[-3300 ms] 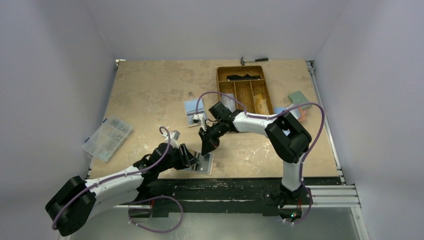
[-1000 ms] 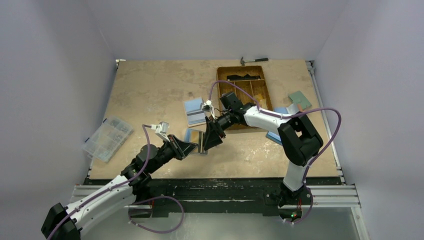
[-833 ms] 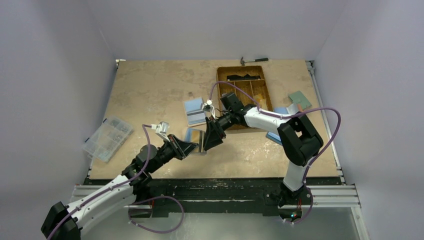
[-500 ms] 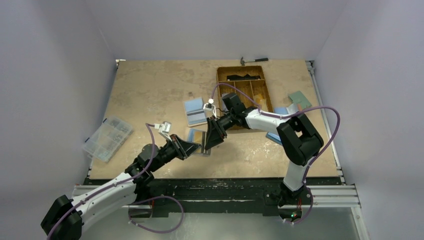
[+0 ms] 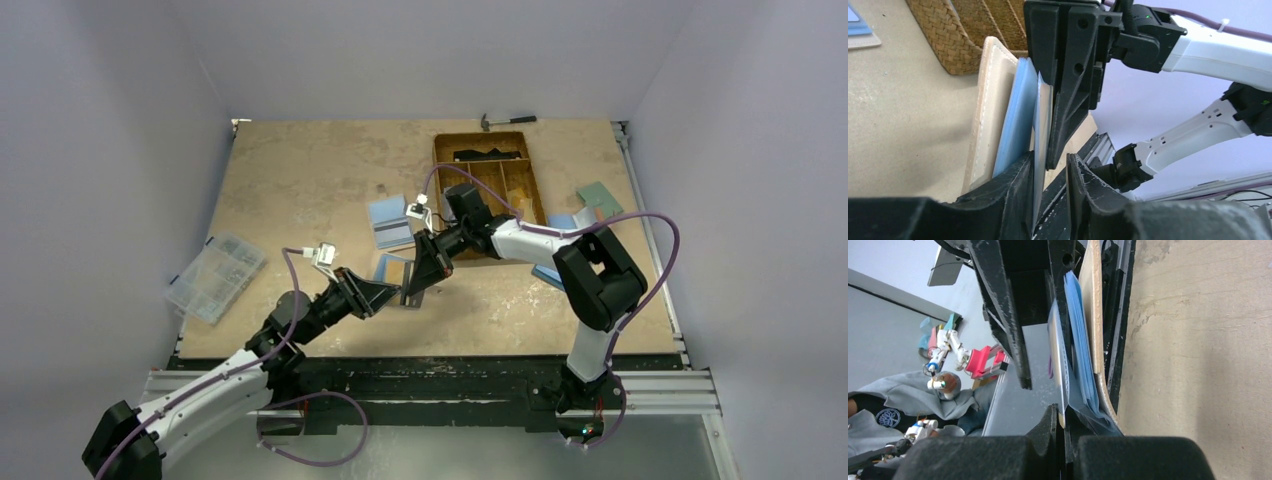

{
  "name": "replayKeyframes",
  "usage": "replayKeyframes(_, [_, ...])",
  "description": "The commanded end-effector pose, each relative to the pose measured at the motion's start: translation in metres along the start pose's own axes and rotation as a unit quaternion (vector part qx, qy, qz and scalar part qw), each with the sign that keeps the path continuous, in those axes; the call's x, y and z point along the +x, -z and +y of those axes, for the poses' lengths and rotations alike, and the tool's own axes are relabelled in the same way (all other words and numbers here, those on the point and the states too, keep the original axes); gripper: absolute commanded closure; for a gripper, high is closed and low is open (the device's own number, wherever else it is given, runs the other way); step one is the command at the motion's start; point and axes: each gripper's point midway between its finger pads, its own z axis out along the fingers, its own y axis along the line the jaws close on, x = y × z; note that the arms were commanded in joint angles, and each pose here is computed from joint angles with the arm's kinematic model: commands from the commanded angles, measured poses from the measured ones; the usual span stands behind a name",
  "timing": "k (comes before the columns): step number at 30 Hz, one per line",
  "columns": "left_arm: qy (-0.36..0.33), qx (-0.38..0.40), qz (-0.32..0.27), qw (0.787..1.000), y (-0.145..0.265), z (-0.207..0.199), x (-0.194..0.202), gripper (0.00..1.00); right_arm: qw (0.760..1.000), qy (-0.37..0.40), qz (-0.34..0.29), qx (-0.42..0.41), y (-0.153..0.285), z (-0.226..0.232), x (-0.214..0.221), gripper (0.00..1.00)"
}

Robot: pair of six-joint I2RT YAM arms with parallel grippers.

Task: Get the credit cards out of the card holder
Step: Remove the credit card from the card holder.

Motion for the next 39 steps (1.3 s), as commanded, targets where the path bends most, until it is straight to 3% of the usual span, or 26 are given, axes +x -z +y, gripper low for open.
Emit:
replayKeyframes(1, [-0.002,0.020,-0.023,1.000,0.003,-0.014,-0.013,0.65,1.000,0.026,0.003,-0.008,0.001,0.003,-0.001,1.00])
replayKeyframes(5, [-0.009,0.005,-0.024,1.000,0.006,-0.012,-0.015,0.64,0.999,0.031,0.007,-0.008,0.001,0.001,0.002,1.00])
replayKeyframes(9, [-0.010,-0.009,-0.036,0.999,0.011,-0.008,-0.019,0.69,0.999,0.034,0.009,-0.007,0.001,-0.001,0.004,1.00])
replayKeyframes(17, [-0.014,-0.019,-0.042,0.999,0.015,-0.004,-0.021,0.99,0.999,0.030,0.011,-0.002,0.001,-0.006,0.006,1.00])
replayKeyframes(28, [-0.013,-0.024,-0.049,0.998,0.018,-0.003,-0.023,1.00,1.000,0.021,0.014,0.012,0.002,-0.016,0.009,1.00])
replayKeyframes(39, [0.009,-0.071,-0.060,0.996,0.024,0.029,-0.014,1.00,0.998,0.009,0.022,0.055,0.004,-0.042,0.017,1.00])
